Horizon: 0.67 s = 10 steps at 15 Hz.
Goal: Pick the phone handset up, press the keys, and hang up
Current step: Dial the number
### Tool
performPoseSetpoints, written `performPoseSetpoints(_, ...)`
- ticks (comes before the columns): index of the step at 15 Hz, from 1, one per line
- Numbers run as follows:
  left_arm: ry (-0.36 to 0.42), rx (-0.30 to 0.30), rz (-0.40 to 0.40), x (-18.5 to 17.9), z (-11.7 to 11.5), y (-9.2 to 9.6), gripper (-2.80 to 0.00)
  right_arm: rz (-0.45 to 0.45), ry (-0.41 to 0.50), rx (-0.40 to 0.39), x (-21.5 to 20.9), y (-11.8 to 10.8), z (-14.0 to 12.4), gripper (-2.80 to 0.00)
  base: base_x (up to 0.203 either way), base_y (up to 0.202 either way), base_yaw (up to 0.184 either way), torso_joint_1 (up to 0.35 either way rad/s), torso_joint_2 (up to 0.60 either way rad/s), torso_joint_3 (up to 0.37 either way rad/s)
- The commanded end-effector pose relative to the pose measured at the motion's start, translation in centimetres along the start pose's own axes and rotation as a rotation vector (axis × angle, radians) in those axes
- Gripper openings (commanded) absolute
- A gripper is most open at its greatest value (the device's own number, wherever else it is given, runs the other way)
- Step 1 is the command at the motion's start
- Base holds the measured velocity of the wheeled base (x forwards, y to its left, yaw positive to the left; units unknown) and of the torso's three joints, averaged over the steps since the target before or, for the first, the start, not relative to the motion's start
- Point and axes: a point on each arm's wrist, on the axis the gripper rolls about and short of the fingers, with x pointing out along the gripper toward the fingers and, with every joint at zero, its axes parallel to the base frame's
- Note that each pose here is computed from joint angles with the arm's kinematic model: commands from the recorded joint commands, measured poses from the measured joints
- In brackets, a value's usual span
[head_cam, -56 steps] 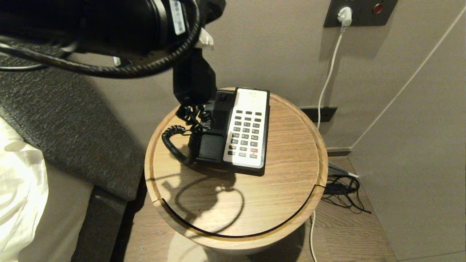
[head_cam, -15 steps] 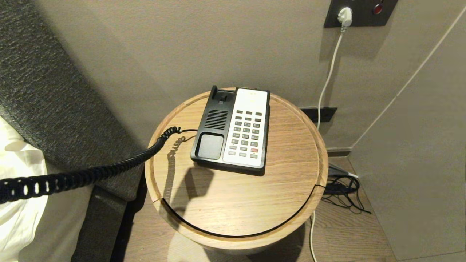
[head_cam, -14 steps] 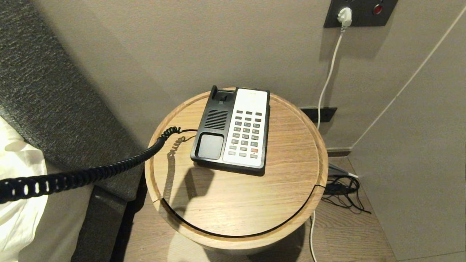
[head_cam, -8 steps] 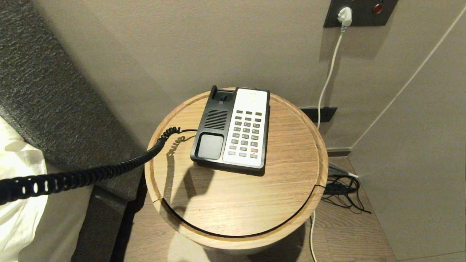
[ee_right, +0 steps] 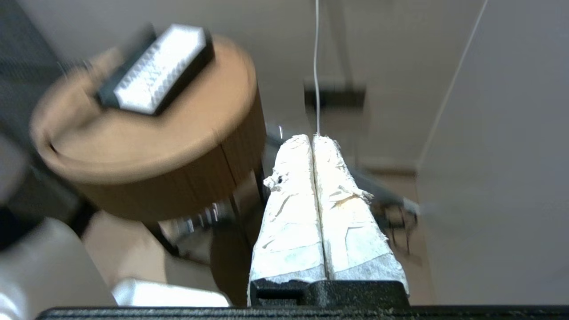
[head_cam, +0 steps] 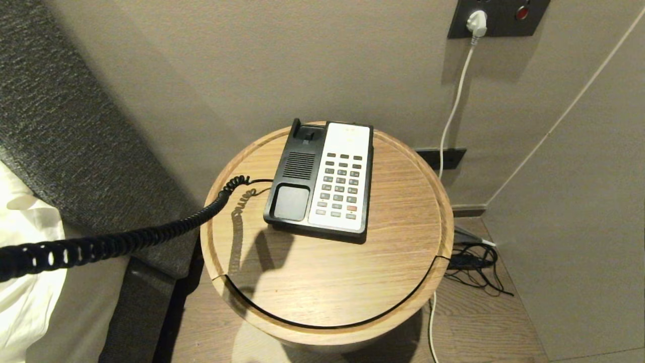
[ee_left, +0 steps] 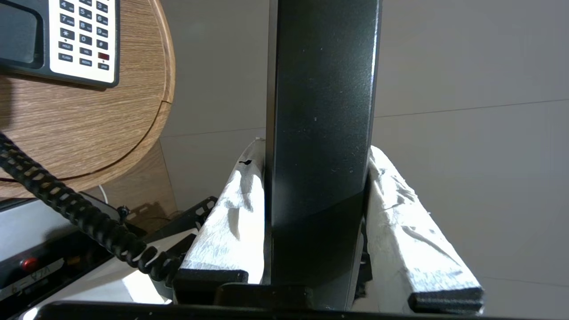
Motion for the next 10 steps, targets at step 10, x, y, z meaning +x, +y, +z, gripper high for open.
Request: performPoseSetpoints(10, 0.006, -0.011, 0.018, 2.0, 0.9, 0.5, -2.80, 0.296, 0.562, 0.476, 27.6, -1.5, 11.2, -2.80, 0.000, 0.000, 0.000, 0.000, 0.00, 0.000)
